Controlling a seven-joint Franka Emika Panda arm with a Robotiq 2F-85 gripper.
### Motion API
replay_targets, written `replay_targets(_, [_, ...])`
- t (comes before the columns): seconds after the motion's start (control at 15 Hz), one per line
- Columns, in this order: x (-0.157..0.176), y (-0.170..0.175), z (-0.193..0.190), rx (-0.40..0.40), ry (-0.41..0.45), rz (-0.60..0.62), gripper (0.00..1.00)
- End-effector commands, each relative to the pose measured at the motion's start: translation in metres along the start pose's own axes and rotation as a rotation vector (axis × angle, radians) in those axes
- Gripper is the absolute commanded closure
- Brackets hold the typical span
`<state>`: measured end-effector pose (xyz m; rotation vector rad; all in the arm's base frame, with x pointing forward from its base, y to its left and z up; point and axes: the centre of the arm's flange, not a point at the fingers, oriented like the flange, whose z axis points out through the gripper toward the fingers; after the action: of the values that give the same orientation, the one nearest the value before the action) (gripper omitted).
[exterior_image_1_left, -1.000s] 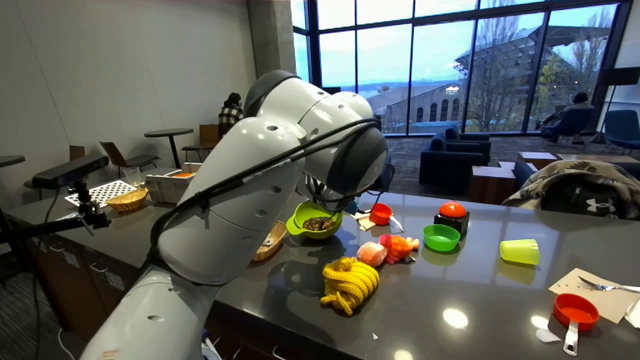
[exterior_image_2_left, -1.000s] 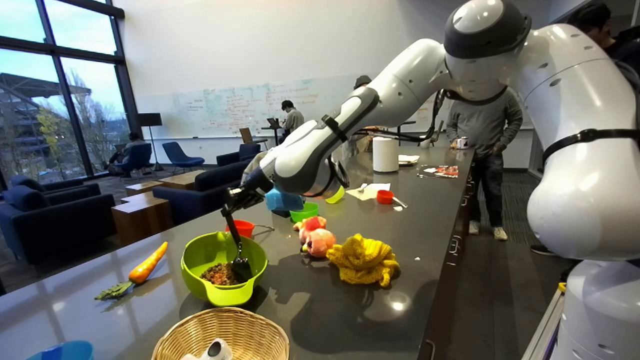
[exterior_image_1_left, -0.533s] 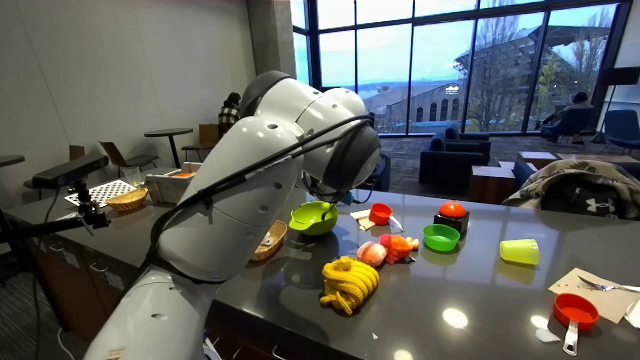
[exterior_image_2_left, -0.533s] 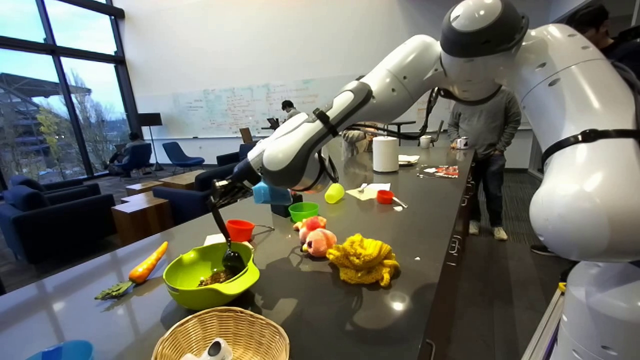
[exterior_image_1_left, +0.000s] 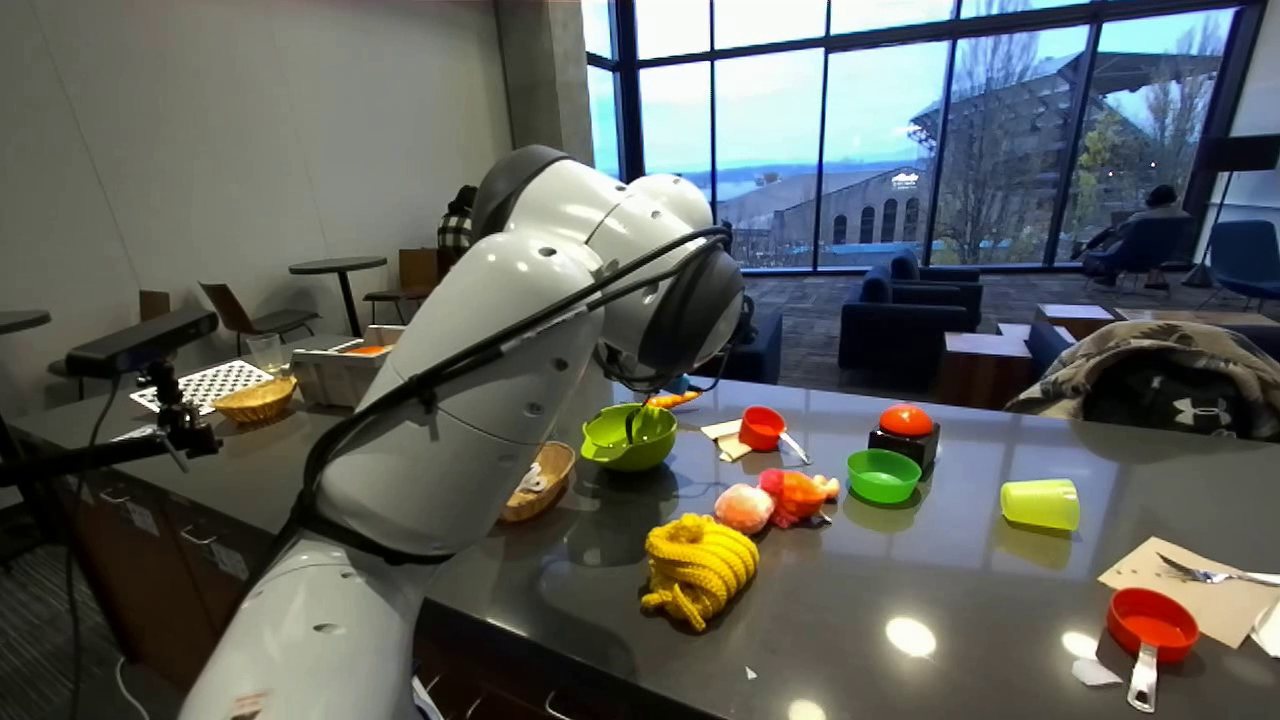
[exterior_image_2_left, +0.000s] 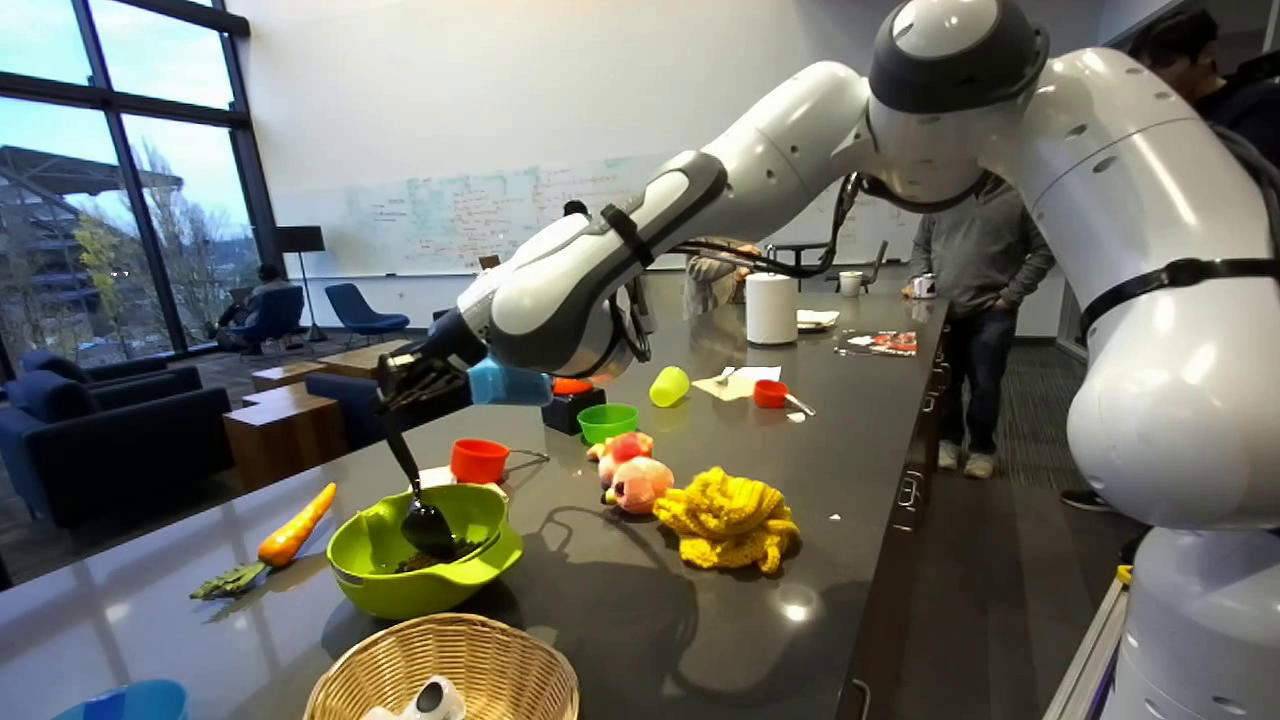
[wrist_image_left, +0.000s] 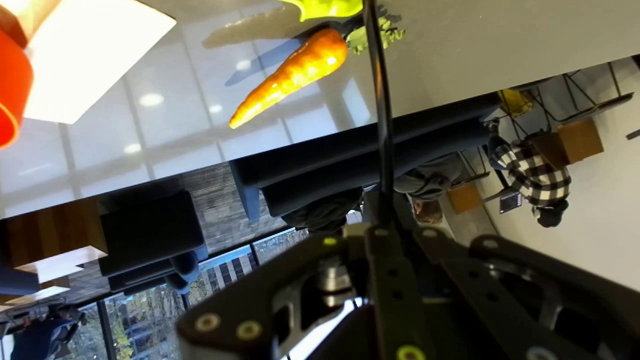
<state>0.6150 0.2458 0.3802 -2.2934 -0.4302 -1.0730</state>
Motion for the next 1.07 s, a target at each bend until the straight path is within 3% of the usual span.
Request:
replay_targets(0.0, [0.001,-0.011,0.009,0.014,-0.018,-0.011,0.99])
replay_targets(0.4, [-0.014,-0.019,0.017,0.027,-0.056,-0.018,0.99])
replay_targets(1.0, [-0.013,0.035,0.021,-0.065,-0.063,0.004,0.99])
